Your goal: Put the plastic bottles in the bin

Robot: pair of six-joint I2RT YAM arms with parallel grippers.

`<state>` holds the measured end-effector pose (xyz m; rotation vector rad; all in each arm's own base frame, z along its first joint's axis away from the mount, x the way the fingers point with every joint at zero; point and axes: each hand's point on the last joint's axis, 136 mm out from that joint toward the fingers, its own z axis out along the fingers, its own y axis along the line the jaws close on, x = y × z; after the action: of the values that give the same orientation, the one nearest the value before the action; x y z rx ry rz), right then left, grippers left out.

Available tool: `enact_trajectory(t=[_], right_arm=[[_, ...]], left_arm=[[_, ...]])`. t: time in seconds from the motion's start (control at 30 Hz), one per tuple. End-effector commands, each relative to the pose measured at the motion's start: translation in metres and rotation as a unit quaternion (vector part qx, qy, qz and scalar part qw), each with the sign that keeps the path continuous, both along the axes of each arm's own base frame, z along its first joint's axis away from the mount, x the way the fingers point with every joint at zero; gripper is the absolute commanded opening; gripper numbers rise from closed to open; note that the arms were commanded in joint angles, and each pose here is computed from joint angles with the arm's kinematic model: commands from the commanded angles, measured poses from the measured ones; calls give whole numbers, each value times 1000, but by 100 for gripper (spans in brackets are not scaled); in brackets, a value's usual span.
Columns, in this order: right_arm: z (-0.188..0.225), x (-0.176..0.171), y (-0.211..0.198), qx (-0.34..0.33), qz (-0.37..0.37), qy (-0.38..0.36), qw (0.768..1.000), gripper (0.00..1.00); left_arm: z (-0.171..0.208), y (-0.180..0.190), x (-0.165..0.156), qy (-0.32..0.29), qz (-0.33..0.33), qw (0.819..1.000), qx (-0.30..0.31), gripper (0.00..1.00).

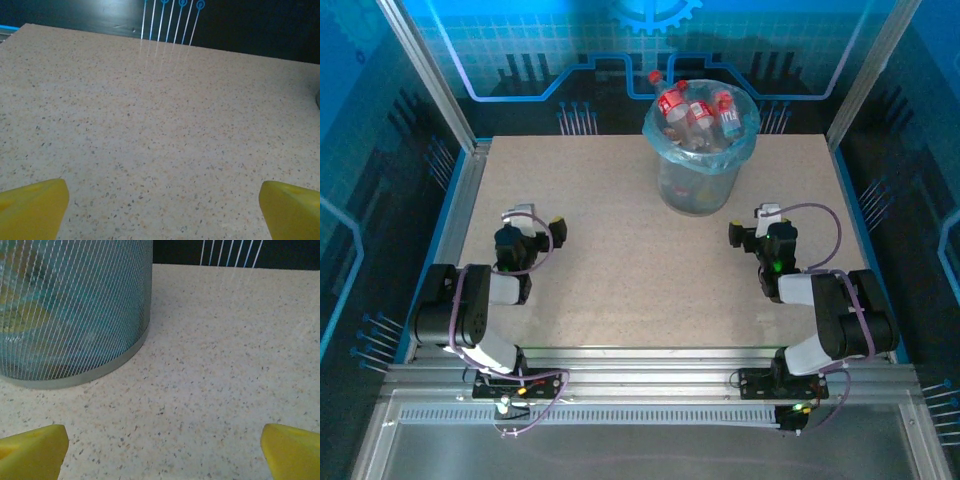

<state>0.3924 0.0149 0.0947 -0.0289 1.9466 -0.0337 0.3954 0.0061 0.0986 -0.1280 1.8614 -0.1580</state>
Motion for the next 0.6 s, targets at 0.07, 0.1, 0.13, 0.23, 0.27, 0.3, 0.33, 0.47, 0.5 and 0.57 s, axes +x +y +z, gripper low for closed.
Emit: enact_trajectory(t=[0.07,0.1,0.13,0.23,0.27,0.3,0.33,0.47,0.5,0.57], right_arm=[[2,3,-5,-15,-12,0,1000,100],[1,2,-5,-15,-12,0,1000,100],[2,2,-5,-16,-12,0,1000,100],[1,2,-5,-16,-12,1,1000,100],[1,2,-4,-16,-11,0,1000,100],[2,3,-4,-17,-11,0,1000,100],[1,3,-5,-16,-11,0,1000,100],[1,3,-5,-17,-12,0,1000,100],[1,3,-4,-16,-11,0,1000,100],[1,3,-4,-16,-11,1,1000,100]], left_arm=[[-1,-13,1,12,-37,999,17,99],[-1,-14,2,12,-40,999,18,99],[-2,-15,1,13,-40,999,18,99],[-3,-14,1,15,-39,999,18,99],[-2,-14,2,14,-39,999,18,99],[-2,-14,2,14,-38,999,18,99],[-2,-14,3,16,-38,999,19,99],[-2,-15,3,17,-36,999,23,99],[-3,-14,3,18,-35,999,23,99],[-3,-14,3,18,-35,999,25,99]])
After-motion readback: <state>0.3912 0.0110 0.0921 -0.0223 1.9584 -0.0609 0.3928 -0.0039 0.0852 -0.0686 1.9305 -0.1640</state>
